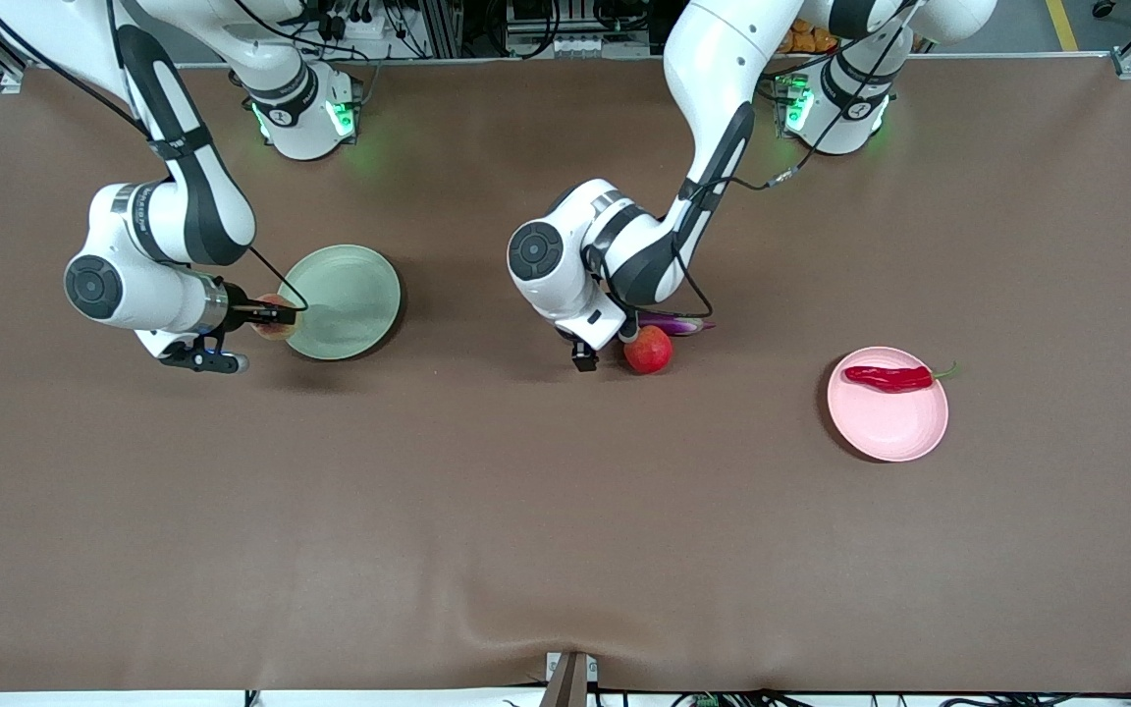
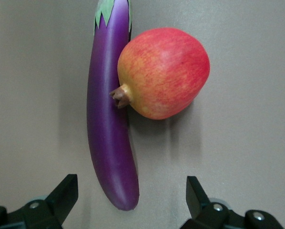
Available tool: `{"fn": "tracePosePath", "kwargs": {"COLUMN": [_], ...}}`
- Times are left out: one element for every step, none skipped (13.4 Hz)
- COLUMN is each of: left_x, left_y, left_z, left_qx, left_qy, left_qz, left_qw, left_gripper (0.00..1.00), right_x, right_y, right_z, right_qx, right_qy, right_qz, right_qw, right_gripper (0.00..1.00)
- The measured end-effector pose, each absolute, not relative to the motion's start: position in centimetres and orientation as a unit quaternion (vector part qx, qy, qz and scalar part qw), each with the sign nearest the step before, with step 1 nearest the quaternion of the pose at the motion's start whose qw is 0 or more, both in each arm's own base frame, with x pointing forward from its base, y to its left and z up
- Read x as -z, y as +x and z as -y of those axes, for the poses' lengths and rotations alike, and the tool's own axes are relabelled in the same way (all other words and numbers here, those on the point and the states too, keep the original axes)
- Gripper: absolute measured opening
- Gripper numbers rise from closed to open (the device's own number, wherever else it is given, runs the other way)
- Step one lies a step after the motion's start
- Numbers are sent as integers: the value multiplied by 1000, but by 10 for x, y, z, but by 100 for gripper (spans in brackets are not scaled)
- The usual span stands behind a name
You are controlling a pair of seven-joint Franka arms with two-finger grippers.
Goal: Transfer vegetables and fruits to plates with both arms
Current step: 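Release the peach on the green plate while the left gripper grasps the eggplant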
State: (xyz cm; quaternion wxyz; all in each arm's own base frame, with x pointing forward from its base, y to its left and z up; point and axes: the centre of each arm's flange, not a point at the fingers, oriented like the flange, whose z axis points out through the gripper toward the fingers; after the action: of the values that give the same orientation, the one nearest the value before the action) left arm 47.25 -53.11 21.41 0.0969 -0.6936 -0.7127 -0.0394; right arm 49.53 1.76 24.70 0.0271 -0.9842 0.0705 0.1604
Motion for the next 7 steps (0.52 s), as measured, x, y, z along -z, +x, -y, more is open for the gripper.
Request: {"fn": "tracePosePath", "kwargs": {"left_x": [-213, -211, -209, -205, -199, -191, -183], "left_y": [472, 470, 467, 463, 459, 455, 451], "left_z": [531, 532, 534, 535, 536, 536, 537], "left_qx": [39, 39, 37, 36, 35, 34, 33], "left_qy": [-694, -695, -696, -698, -699, -700, -701], "left_qz": [712, 711, 710, 708, 706, 703, 701], "left_qw": [98, 99, 101, 105, 111, 117, 123], "left_gripper": [100, 100, 100, 100, 100, 100, 100], "right_x": [-245, -243, -240, -236, -232, -228, -226], "right_y": [494, 492, 488, 484, 480, 475, 472], "right_z": [-19, -20, -21, -22, -23, -24, -25], "right_qx": [-163, -167, -172, -177, -183, -189, -193], "right_qy": [-984, -983, -982, -981, -979, -978, -976], "right_qz": [-71, -73, -75, -76, -79, -82, -86], "right_qw": [28, 31, 34, 35, 38, 41, 45], "right_gripper": [78, 78, 78, 78, 78, 78, 78]}}
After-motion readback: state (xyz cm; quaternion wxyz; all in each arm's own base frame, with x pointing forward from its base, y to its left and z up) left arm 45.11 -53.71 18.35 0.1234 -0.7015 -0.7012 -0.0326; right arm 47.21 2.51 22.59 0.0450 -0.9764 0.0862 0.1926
